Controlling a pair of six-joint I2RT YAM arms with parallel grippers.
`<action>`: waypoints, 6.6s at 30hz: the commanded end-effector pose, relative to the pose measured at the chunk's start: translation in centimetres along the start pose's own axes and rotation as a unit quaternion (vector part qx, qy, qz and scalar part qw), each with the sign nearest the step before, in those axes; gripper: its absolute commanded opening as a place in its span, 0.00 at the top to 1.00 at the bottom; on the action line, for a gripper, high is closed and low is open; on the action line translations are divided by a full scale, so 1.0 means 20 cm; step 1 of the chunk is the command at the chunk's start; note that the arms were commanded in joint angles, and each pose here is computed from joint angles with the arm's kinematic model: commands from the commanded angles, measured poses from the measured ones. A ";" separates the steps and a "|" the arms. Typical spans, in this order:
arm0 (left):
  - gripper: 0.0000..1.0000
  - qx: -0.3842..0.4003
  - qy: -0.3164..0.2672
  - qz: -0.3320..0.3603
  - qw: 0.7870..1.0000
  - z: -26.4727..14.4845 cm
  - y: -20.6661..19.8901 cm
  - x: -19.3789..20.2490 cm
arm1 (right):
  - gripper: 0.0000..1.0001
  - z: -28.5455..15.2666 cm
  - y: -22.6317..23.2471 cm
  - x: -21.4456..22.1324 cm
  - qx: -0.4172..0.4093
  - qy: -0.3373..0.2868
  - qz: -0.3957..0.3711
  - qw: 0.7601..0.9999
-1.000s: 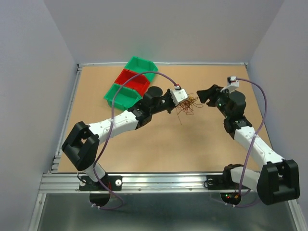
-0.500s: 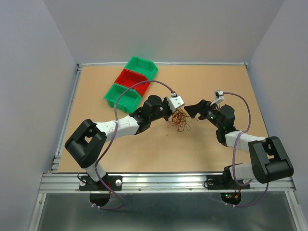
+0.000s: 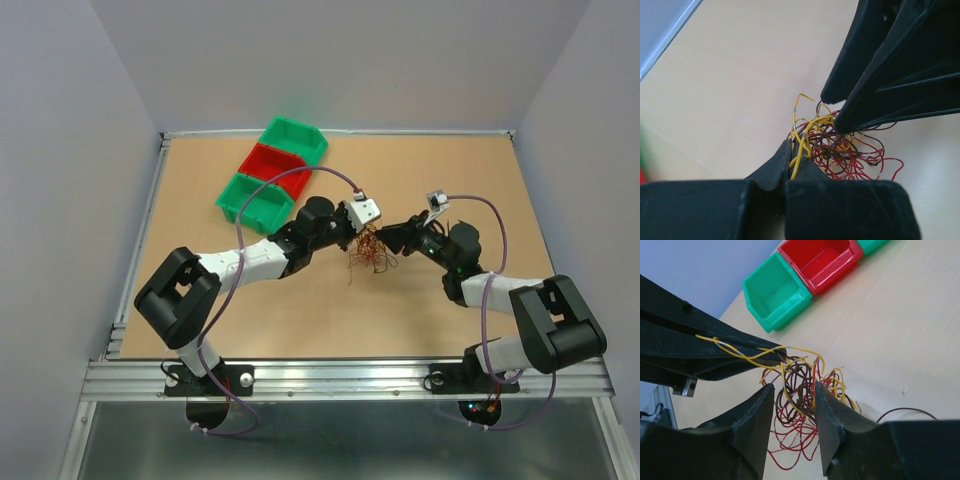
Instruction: Untangle the cables
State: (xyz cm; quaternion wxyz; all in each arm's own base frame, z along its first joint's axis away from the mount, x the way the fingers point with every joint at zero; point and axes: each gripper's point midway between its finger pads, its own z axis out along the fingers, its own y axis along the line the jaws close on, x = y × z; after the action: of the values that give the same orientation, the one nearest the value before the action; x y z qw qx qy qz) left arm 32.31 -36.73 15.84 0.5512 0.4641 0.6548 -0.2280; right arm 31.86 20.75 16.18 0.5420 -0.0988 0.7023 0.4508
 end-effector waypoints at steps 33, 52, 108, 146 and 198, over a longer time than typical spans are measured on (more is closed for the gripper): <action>0.23 0.055 -0.087 -0.013 0.995 -0.13 0.11 -0.28 | 0.99 0.06 0.07 0.00 -0.036 0.000 -0.037 0.999; 0.34 0.038 -0.020 -0.003 0.999 0.01 0.17 -0.11 | 0.99 0.07 0.10 0.02 -0.045 0.006 -0.044 0.998; 1.00 -0.436 -0.301 -0.066 0.846 -1.77 1.11 -1.70 | 0.99 -0.04 -0.64 0.04 0.292 -0.091 0.063 0.950; 1.00 -0.125 -0.351 -0.040 0.927 -1.51 0.72 -1.79 | 0.01 0.16 0.27 -0.17 -0.068 -0.088 -0.168 0.980; 1.00 -0.624 -0.469 -0.014 0.626 -2.79 1.06 -2.11 | 0.99 -0.14 -0.70 -0.10 0.401 -0.162 0.042 0.900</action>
State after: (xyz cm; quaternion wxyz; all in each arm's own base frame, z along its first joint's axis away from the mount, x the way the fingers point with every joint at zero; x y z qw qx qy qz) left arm 12.65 5.23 78.72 0.9574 -0.1843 0.2222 -0.0084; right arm 39.11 10.07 8.03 0.5904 0.1898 0.7718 0.1407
